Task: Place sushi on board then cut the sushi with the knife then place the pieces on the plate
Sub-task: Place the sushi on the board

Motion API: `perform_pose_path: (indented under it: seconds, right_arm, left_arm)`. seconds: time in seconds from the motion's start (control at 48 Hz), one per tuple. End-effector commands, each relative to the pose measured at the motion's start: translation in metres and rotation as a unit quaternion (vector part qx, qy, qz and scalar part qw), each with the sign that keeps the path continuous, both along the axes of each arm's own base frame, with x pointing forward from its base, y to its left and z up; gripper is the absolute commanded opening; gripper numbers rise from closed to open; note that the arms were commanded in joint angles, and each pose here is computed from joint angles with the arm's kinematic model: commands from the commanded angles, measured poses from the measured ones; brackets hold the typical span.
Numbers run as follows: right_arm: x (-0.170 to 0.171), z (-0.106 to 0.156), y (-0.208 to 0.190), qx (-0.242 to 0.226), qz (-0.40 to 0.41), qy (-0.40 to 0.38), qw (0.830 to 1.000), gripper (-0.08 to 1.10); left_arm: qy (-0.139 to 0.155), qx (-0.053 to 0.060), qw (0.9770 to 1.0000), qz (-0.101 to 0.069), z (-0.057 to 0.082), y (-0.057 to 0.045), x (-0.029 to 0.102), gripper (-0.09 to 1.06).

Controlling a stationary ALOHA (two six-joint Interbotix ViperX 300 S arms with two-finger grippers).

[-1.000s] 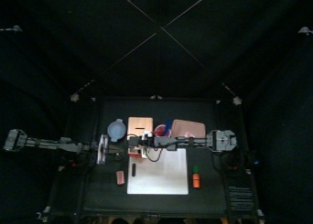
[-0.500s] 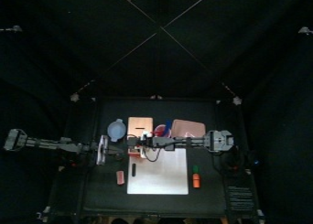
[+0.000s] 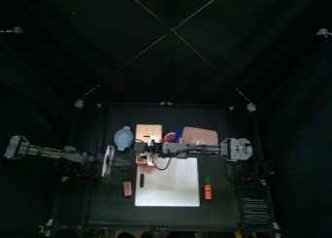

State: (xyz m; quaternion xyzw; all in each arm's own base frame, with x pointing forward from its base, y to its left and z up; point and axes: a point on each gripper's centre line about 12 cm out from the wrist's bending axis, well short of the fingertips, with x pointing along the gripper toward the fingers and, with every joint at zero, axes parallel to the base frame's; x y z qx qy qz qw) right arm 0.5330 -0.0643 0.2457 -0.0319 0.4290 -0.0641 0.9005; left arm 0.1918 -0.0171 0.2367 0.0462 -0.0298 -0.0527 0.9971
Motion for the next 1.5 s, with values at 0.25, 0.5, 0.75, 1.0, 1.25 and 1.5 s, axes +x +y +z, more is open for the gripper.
perform_pose_path:
  seconds: [0.25, 0.5, 0.75, 1.0, 1.25, 1.5]
  right_arm:
    - [-0.033, 0.101, 0.011, -0.011, 0.006, -0.077, 0.997, 0.65]
    - [-0.087, 0.117, 0.050, 0.024, 0.031, -0.066, 0.997, 0.65]
    - [-0.135, 0.058, 0.072, 0.066, 0.002, 0.019, 0.998, 0.65]
    - [-0.157, -0.011, 0.071, -0.015, 0.006, 0.107, 0.994, 0.65]
    - [-0.149, -0.031, 0.084, -0.154, 0.035, 0.094, 0.983, 0.65]
    - [-0.138, -0.047, 0.095, -0.260, 0.042, 0.070, 0.962, 0.66]
  left_arm:
    - [-0.009, 0.004, 0.9999, -0.003, 0.005, -0.001, 0.002, 0.08]
    - [-0.009, 0.003, 1.0000, 0.000, 0.005, 0.000, 0.002, 0.08]
    - [-0.014, 0.002, 0.9999, 0.002, 0.009, 0.001, 0.003, 0.08]
    - [-0.019, 0.000, 0.9997, 0.014, 0.013, 0.005, 0.004, 0.08]
    - [-0.023, -0.009, 0.9993, 0.029, 0.016, 0.011, 0.005, 0.08]
    - [-0.024, -0.013, 0.9987, 0.042, 0.017, 0.016, 0.006, 0.08]
